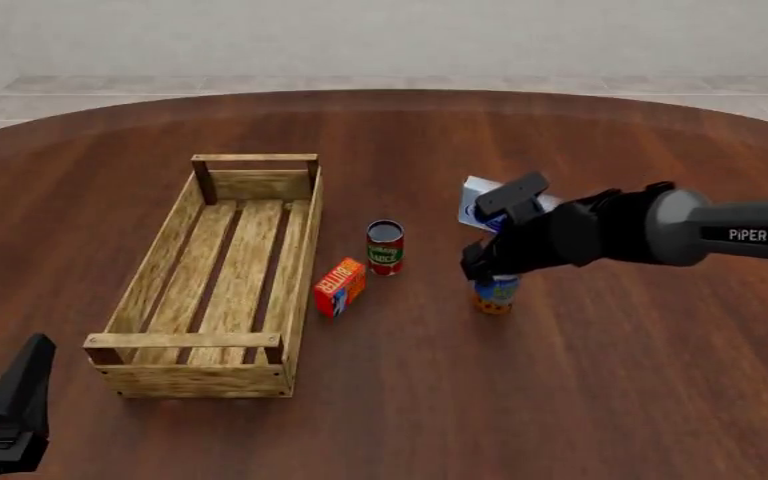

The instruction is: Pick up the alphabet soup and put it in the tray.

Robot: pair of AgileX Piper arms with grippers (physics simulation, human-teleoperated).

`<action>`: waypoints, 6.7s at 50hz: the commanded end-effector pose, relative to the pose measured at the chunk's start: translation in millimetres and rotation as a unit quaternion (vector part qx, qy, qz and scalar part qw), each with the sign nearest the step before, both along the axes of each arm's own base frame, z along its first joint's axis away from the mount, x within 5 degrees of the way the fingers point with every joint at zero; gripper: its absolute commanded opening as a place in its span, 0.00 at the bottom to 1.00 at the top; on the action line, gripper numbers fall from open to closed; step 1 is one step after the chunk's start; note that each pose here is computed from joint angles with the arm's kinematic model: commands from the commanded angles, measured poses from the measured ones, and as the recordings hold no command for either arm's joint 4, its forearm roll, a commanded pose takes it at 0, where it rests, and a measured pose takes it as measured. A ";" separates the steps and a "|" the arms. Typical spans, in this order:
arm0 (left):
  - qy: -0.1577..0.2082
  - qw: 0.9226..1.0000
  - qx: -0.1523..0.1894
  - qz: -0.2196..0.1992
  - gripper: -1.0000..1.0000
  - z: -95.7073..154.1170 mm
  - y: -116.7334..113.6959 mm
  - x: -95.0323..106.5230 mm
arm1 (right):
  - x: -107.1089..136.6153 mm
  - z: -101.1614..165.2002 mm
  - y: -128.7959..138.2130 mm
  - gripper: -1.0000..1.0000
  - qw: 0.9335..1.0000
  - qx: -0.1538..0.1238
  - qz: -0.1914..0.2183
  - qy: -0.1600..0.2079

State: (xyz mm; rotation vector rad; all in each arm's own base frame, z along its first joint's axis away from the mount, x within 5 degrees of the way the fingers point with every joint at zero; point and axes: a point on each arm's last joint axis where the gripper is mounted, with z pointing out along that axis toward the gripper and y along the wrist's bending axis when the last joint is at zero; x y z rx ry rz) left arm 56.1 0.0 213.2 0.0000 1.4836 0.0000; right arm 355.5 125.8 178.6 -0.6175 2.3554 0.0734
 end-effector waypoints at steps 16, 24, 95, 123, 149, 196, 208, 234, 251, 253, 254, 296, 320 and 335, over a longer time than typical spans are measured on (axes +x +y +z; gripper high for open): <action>0.000 1.000 0.000 0.000 1.00 0.0 0.0 0.0 | 2.1 -27.1 1.4 1.00 1.000 -0.001 -0.007 0.024; 0.000 1.000 0.000 0.000 1.00 0.0 0.0 0.0 | 1.0 -34.6 2.1 1.00 1.000 -0.004 -0.006 0.031; 0.000 1.000 0.000 0.000 1.00 0.0 0.0 0.0 | -44.0 115.0 89.0 0.00 0.986 0.061 0.123 -0.098; 0.000 1.000 0.000 0.000 1.00 0.0 0.0 0.0 | -63.9 140.8 163.4 0.00 0.965 0.089 0.211 -0.129; 0.000 1.000 0.000 0.000 1.00 0.0 0.0 0.0 | -77.6 144.9 212.0 0.00 0.948 0.092 0.270 -0.141; 0.000 1.000 0.000 0.000 1.00 0.0 0.0 0.0 | -63.8 91.7 297.7 0.00 0.944 0.086 0.301 -0.101; 0.000 1.000 0.000 0.000 1.00 0.0 0.0 0.0 | -52.0 78.9 306.7 0.00 0.949 0.084 0.292 -0.089; 0.000 1.000 0.000 0.000 1.00 0.0 0.0 0.0 | -29.3 42.3 312.2 0.00 0.959 0.080 0.265 -0.061; 0.000 1.000 0.000 0.000 1.00 0.0 0.0 0.0 | -21.0 21.3 313.8 0.00 0.963 0.074 0.255 -0.046; 0.000 1.000 0.000 0.000 1.00 0.0 0.0 0.0 | -20.3 18.8 314.4 0.00 0.964 0.074 0.253 -0.043; 0.000 1.000 0.000 0.000 1.00 0.0 0.0 0.0 | -19.8 17.2 314.7 0.00 0.964 0.073 0.252 -0.042; 0.000 1.000 0.000 0.000 1.00 0.0 0.0 0.0 | -9.3 -17.3 321.6 0.00 0.970 0.070 0.233 -0.014; 0.000 1.000 0.000 0.000 1.00 0.0 0.0 0.0 | 0.3 -24.8 318.5 1.00 0.972 0.063 0.225 -0.006; 0.000 1.000 0.000 0.000 1.00 0.0 0.0 0.0 | -1.6 0.0 313.2 1.00 0.971 0.072 0.227 -0.023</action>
